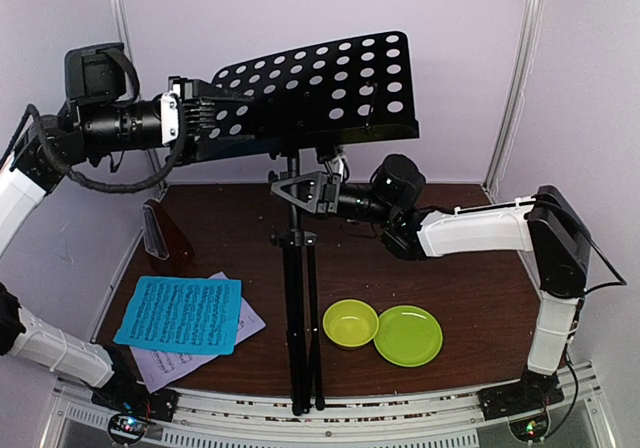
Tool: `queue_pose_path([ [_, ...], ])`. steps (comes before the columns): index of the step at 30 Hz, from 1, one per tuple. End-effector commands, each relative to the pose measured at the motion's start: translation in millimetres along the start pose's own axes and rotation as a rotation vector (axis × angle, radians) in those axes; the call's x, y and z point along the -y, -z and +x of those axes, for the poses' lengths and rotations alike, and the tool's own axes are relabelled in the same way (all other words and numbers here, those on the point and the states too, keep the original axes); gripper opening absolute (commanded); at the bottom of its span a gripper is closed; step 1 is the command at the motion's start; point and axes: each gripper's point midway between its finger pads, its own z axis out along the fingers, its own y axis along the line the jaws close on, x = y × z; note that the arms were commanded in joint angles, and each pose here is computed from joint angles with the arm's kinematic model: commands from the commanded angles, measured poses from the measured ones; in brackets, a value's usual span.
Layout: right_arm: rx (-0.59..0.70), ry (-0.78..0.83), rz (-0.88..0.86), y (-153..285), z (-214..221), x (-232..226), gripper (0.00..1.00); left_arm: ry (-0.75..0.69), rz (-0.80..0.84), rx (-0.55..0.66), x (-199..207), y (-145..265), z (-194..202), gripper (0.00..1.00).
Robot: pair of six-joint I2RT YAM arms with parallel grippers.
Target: Set up the instrument practice props
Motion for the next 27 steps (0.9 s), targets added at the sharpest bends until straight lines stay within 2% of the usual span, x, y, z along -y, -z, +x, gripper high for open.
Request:
queue_pose_path([
  [1,0.189,0.237,-0.184,-3,-77,-98,0.0,-0.01,-0.167,0.01,-30,16,-11,0.71],
  [2,0.201,0.256,-0.184,-3,-83,-102,0.0,0.008,-0.187,0.003,-32,19,-10,0.81],
  [3,0.211,0.272,-0.181,-2,-88,-104,0.0,0.026,-0.212,0.001,-35,23,-10,0.86],
  [8,0.291,0.326,-0.169,5,-119,-117,0.0,0.168,-0.342,-0.064,-41,38,6,0.97],
  [13,0.379,0.391,-0.107,17,-153,-124,0.0,0.37,-0.47,-0.202,-42,50,42,0.98],
  [18,0.433,0.476,-0.053,28,-172,-133,0.0,0.594,-0.626,-0.231,-31,57,73,0.98],
  [23,0.469,0.569,-0.022,42,-182,-151,0.0,0.79,-0.748,-0.344,-16,59,114,0.98],
  [27,0.493,0.643,0.007,54,-184,-166,0.0,0.908,-0.753,-0.32,7,49,127,0.98],
])
